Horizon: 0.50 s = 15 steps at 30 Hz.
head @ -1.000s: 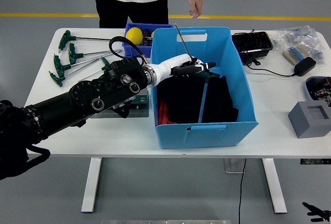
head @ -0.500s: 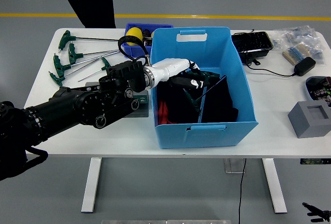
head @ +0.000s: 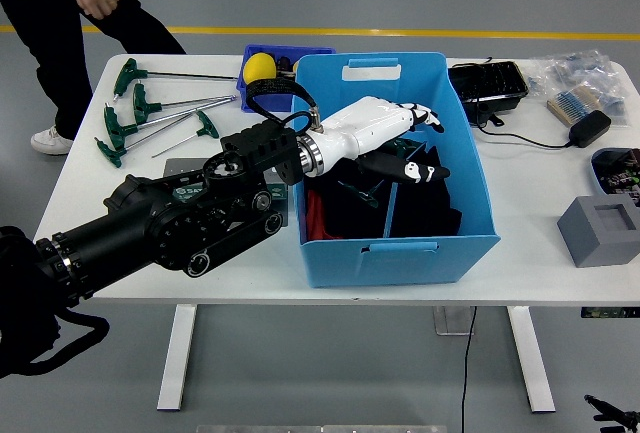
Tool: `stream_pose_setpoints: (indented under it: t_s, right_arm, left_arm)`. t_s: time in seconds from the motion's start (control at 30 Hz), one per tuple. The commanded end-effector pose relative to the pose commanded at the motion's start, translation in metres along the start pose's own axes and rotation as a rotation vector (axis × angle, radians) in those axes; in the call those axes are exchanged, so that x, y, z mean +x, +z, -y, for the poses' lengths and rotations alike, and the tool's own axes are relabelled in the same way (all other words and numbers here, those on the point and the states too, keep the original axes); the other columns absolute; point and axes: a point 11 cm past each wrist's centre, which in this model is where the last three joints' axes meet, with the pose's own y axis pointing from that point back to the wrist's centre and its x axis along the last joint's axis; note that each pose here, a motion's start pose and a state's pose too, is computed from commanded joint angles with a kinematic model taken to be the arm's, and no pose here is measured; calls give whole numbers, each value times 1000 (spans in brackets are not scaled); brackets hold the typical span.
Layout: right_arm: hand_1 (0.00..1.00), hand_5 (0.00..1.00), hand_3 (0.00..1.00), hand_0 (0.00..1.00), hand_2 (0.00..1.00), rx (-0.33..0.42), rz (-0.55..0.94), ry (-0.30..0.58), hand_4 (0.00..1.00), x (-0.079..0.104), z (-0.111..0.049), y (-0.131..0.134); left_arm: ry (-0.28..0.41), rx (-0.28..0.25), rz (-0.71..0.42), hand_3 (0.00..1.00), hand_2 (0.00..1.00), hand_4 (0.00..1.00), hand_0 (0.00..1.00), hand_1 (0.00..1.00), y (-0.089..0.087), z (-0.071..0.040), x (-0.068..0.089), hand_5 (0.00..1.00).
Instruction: Lift tool from toolbox,place it in box,lift tool from toolbox,place it in box
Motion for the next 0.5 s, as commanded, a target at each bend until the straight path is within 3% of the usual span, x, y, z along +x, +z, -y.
stream_pose_setpoints:
  t_s: [0.03,0.2,0.23,0.5]
  right_arm:
    - [604,652,545,622,660,-2,2,0,782,0,0,1]
    - [604,652,545,622,660,-7,6,-3,782,-2,0,5]
    - [604,650,545,623,661,-8,7,-3,782,-2,0,5]
    - [603,650,546,623,660,-11,9,-6,782,-3,1,9]
  left_arm:
    - [30,-14,-4,764,838,872,686,709,-1,-4,7,916]
    - [114,-69,10,764,838,872,686,709,-8,-28,25,916]
    - [125,-70,13,699,806,848,708,705,-11,-33,26,789]
    - [217,3,-52,692,813,837,739,722,-39,-73,27,746]
